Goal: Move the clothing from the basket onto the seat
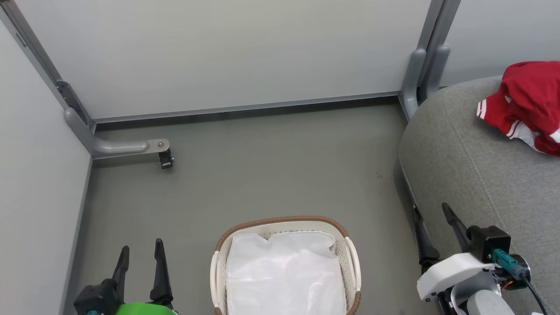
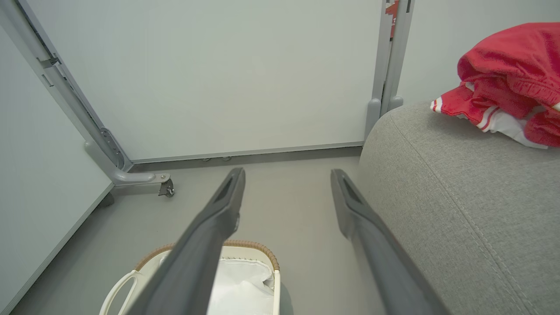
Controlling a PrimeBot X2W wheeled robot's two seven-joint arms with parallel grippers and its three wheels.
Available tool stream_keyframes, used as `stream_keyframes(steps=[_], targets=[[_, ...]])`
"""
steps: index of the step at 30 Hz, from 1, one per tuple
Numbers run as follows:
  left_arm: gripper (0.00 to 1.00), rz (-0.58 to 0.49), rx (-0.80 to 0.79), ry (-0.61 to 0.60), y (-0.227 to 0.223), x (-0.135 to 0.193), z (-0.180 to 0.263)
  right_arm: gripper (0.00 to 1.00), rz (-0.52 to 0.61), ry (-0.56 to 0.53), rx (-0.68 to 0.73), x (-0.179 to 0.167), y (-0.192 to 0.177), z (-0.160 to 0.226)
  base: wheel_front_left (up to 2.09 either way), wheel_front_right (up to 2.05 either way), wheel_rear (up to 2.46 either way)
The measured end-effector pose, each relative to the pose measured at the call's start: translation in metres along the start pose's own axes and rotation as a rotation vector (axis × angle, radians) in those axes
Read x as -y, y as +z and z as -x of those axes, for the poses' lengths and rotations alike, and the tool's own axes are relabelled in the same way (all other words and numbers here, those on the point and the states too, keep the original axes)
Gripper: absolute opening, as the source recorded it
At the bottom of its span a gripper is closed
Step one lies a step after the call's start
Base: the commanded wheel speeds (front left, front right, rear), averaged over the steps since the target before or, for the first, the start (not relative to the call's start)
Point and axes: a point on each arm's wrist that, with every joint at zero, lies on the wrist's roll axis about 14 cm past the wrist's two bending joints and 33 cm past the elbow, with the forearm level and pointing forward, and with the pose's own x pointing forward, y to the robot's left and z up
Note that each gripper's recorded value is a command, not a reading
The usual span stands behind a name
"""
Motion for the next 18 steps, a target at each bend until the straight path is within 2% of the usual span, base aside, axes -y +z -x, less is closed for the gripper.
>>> stream_keyframes(steps=[18], targets=[[1.0,0.009,0.002,0.022,-0.005,-0.008,0.015,1.0,-0.02,0.035,-0.001,-0.014,-0.003,0.017,0.0,0.0,0.0]])
